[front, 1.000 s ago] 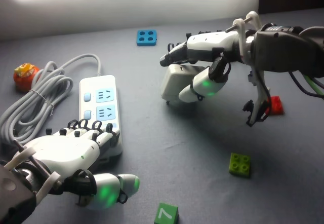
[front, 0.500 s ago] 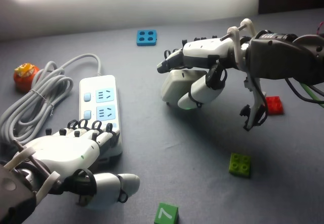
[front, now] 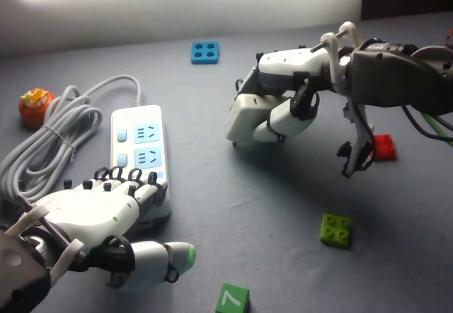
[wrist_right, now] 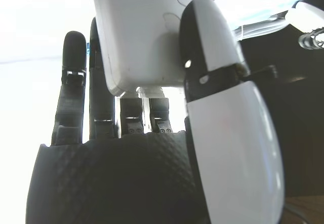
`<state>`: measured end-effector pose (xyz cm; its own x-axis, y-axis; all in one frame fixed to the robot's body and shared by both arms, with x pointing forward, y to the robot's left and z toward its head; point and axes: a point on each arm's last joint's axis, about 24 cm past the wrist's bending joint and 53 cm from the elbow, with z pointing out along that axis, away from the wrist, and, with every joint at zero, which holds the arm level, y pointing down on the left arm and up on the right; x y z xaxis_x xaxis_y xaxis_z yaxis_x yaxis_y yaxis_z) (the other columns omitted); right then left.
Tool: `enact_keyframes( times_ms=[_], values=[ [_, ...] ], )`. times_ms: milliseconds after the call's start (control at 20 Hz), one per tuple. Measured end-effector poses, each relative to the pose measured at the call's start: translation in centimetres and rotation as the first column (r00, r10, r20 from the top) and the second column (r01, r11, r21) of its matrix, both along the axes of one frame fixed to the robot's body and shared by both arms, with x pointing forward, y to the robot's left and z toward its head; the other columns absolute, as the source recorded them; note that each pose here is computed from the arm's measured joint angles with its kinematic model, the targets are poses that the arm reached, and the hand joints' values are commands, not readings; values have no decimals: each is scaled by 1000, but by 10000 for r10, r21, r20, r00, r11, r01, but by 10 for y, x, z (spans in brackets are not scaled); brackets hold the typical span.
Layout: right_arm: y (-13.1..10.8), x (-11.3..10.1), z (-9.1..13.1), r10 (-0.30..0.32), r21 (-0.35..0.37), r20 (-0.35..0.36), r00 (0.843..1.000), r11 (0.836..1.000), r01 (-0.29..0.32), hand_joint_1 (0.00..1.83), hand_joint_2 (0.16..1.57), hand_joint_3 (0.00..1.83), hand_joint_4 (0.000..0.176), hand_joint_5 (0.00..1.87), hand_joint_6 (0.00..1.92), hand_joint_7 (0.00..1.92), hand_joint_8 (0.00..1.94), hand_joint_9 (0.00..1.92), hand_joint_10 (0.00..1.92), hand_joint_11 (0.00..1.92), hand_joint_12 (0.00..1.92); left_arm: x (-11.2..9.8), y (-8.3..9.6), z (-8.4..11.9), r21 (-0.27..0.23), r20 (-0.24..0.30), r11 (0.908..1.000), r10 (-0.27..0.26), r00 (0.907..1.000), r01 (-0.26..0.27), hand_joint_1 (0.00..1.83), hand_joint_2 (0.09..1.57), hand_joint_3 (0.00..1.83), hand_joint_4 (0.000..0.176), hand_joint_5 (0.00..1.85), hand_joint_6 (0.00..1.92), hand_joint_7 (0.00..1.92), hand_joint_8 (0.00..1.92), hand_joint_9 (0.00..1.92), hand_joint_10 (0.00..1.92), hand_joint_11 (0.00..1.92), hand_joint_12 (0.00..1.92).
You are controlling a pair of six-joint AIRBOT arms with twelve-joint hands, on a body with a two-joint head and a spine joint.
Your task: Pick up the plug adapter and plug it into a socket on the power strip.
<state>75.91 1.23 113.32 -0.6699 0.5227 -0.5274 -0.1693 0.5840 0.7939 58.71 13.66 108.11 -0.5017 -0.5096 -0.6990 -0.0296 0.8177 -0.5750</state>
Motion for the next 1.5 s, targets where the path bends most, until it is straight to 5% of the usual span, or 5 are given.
enact_keyframes(
  times_ms=[100, 200, 700, 1100, 1500],
  values=[
    [0, 1, 1, -24, 4, 46, 10000, 10000, 24, 1164, 1172, 25, 0, 807, 1249, 921, 888, 980, 83, 514, 1174, 0, 0, 0, -4, -2, 10000, 7, 10000, -7, 0, 1282, 4, 0, 3, 1, 0, 0, 0, 0, 0, 0],
    [2, 0, 0, 17, 8, 45, 10000, 10000, -17, 1177, 1182, 1, 28, 822, 1239, 884, 1128, 1048, 113, 568, 1216, 0, 0, 0, -4, -2, 10000, 7, 10000, -7, 0, 1278, 1, 0, 1, 0, 0, 0, 0, 0, 0, 0],
    [8, -2, 12, 281, -147, 246, 9993, 9995, -278, 1187, 1166, 0, 32, 869, 1166, 906, 1107, 1079, 159, 626, 1202, 0, 0, 0, -16, -11, 10000, 11, 10000, -11, 0, 1279, 0, 0, 1, 0, 0, 0, 0, 0, 0, 0],
    [26, -10, 96, 879, 181, 1703, 9815, 9956, -923, 1183, 1172, 1, 32, 862, 1184, 887, 1126, 1044, 157, 630, 1171, 0, 0, 0, -58, -27, 10000, 45, 10000, -45, 0, 1283, 2, 0, 10, 4, 0, 0, 0, 0, 0, 0],
    [80, -24, 110, 2600, -1711, 2274, 9384, 9594, -2243, 1186, 1169, 0, 30, 866, 1178, 895, 1117, 1063, 168, 654, 1155, -1, 0, 0, -63, -44, 10000, 29, 10000, -29, 0, 1278, 0, 0, 9, 2, 6, 2, 0, 0, 0, 0]
  ],
)
